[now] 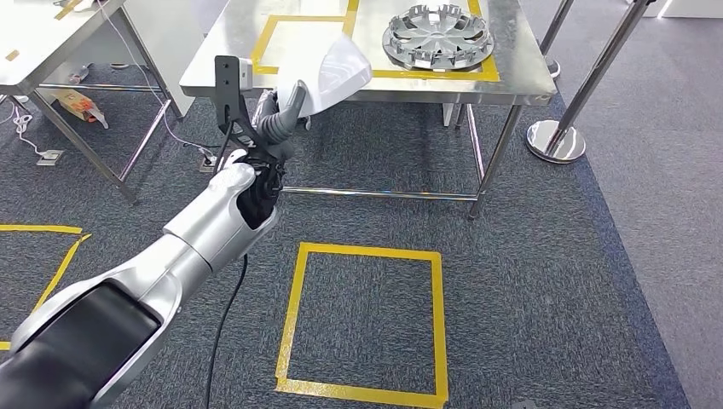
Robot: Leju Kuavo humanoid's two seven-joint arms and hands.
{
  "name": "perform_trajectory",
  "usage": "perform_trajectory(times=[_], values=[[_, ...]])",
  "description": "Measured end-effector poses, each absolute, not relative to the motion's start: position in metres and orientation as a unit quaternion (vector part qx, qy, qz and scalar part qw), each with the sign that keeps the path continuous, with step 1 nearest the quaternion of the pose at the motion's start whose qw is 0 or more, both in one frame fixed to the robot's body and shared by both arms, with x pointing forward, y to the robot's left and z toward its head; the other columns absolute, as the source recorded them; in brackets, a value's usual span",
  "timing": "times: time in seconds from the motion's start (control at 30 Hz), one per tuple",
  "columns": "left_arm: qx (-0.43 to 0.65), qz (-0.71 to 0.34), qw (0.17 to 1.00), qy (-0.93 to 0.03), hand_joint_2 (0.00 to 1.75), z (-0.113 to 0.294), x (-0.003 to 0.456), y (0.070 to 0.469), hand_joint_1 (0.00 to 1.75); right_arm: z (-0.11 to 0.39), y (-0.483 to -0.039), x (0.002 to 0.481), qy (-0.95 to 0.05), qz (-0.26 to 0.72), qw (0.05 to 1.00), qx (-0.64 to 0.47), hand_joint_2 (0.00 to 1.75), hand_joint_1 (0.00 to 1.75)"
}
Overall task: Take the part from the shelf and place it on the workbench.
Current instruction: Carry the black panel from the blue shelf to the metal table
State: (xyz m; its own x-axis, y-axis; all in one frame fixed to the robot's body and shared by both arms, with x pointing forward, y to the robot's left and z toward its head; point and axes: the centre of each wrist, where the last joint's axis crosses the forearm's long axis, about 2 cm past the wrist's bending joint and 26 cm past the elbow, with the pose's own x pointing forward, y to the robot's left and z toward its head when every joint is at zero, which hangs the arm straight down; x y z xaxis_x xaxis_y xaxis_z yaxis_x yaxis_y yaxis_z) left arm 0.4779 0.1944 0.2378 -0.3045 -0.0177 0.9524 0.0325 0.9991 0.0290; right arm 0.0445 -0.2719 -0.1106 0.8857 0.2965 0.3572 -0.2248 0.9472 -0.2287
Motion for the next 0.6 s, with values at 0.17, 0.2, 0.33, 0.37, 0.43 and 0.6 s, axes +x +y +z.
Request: perform_trajectory(times=[0.17, 0.2, 0.33, 0.37, 0.43, 0.6], values=[[-0.008, -0.018, 0.592, -0.806, 1.75, 0.2355, 0.4777, 0.1979, 1.75, -0.1106, -0.272, 0.0445, -0.197, 0.137, 0.966, -0.091, 0.0, 0.0], [-0.007, -0.018, 0.591, -0.806, 1.75, 0.2354, 0.4778, 0.1985, 1.75, -0.1106, -0.272, 0.0445, -0.197, 0.137, 0.966, -0.091, 0.0, 0.0], [-0.006, -0.017, 0.592, -0.806, 1.75, 0.2346, 0.4778, 0.2005, 1.75, -0.1106, -0.272, 0.0446, -0.198, 0.137, 0.966, -0.09, 0.0, 0.0], [-0.006, -0.017, 0.592, -0.806, 1.75, 0.2343, 0.4778, 0.2008, 1.75, -0.1106, -0.2719, 0.0445, -0.198, 0.137, 0.966, -0.09, 0.0, 0.0], [-0.007, -0.021, 0.592, -0.806, 1.75, 0.2337, 0.4777, 0.2014, 1.75, -0.1106, -0.2718, 0.0446, -0.198, 0.138, 0.966, -0.089, 0.0, 0.0], [-0.007, -0.024, 0.592, -0.805, 1.75, 0.2324, 0.4773, 0.2022, 1.75, -0.1106, -0.2717, 0.0448, -0.198, 0.138, 0.966, -0.088, 0.0, 0.0]])
